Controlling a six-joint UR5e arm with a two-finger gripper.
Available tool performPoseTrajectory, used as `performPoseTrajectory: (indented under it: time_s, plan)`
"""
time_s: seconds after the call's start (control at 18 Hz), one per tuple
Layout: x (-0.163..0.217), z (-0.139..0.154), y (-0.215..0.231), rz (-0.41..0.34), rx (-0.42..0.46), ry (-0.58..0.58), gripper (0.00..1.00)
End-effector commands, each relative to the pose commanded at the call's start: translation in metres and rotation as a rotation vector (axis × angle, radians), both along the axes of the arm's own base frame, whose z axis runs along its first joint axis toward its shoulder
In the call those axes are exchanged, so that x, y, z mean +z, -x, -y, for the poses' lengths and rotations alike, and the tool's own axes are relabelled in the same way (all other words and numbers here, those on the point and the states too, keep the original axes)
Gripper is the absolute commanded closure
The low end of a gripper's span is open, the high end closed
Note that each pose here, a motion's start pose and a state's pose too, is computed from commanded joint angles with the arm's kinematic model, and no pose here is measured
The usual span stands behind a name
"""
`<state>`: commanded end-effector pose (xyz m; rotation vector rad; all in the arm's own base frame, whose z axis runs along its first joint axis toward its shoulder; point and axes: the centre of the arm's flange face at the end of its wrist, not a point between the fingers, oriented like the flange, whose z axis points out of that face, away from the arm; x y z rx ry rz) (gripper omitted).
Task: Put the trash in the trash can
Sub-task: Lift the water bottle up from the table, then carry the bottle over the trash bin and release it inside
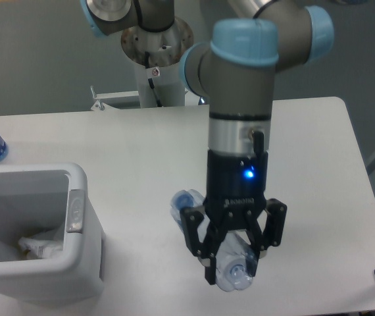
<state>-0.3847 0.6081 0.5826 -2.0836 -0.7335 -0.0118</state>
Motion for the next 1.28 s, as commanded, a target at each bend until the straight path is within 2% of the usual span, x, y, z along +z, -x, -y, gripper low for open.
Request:
performPoseTrajectory:
  time_s: [0.11,0.5,0.94,1.28]
  plan:
    - [0.012,0.001,-0.012,-0.013,-0.01,-0.011,0.39]
    - [0.024,-0.032,-0.09,-0.006,-0.114,-0.031,0.39]
    - [0.016,-0.056,-0.141,0.03,-0.175,-0.025,0.39]
    - [-0.014,-0.086,-0.175,0.051,-0.241,0.012,0.36]
